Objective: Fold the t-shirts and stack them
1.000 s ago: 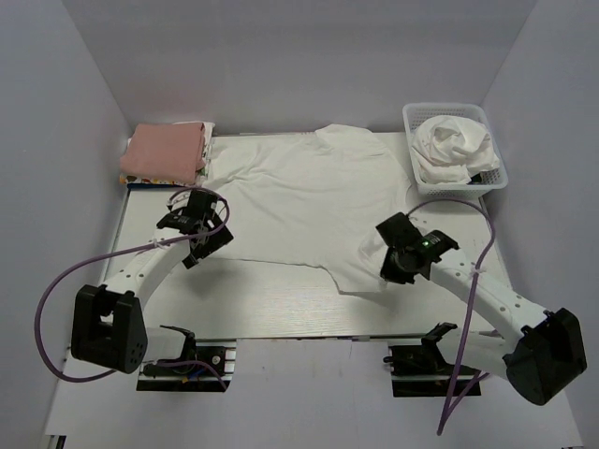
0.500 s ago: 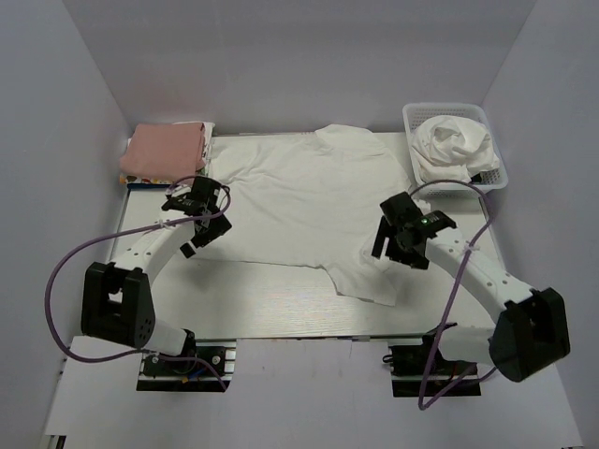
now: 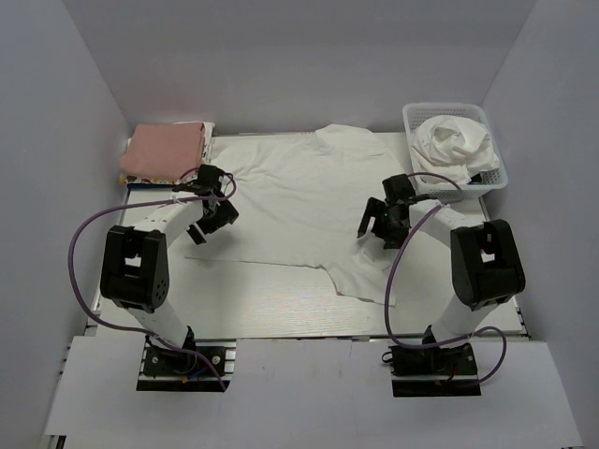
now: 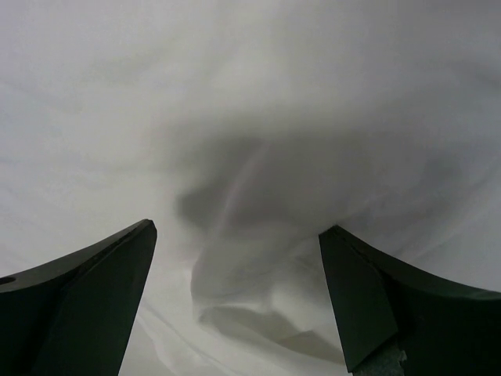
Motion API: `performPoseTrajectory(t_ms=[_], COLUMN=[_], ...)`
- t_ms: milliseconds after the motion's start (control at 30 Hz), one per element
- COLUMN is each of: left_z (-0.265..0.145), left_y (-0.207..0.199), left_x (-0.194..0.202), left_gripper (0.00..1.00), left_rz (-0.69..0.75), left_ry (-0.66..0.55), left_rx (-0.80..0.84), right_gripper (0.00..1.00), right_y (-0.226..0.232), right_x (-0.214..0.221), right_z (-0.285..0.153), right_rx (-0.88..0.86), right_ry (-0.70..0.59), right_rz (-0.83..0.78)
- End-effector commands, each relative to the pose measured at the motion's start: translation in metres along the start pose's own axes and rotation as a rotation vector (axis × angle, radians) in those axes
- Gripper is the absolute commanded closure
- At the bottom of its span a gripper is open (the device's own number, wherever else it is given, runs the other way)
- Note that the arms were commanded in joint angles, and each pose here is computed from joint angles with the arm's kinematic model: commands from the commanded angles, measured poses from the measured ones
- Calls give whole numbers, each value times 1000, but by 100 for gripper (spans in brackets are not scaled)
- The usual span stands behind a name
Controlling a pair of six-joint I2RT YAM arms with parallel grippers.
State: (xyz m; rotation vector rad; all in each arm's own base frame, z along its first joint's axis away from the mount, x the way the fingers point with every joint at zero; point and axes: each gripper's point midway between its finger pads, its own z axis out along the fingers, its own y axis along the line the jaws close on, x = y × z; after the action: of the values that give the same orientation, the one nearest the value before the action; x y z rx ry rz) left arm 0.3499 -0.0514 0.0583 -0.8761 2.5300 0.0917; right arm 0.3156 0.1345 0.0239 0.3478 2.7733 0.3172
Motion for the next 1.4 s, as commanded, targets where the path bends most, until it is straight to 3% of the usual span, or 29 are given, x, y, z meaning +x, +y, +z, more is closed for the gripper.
performPoseTrajectory(t_ms=[0,200,433,633,733,900,1000,1067,1200,1367], left_z=[11,25,39,38,12,-34,-46,-44,-23,-1], left_y=[-5,-2,-1,-7,-22,-14,24,49,84,75], left_x=[8,16,28,29,14,-9,-11,-15,-3,6], left_gripper=[0,0,0,0,0,0,0,0,0,0], left_rz=[-8,-2,4,45,71,34,-41,-105,-152,-205], left_ry=[45,62,94,107,63,-28,-88,-127,-71,2], left_rx=[39,22,19,60,113,163,51,-61,-171,-100], right_gripper=[10,10,10,10,10,10,10,10,10,10], right_y=[-1,-71,-98,-76,-50,0,21,31,34,18], right_x=[-3,-27,-72,-102,-106,-89,-80,-64,-30,12], right_z=[17,26,26,3,-28,-65,-100,-103,-113,-103], right_rx=[-54,115,234,168,99,-60,-91,-88,-59,57], right_ry=[16,-42,-125,-176,-228,-324,-408,-395,-365,-292], right_rz=[38,135,-15,-209,-263,-371,-406,-431,-463,-480])
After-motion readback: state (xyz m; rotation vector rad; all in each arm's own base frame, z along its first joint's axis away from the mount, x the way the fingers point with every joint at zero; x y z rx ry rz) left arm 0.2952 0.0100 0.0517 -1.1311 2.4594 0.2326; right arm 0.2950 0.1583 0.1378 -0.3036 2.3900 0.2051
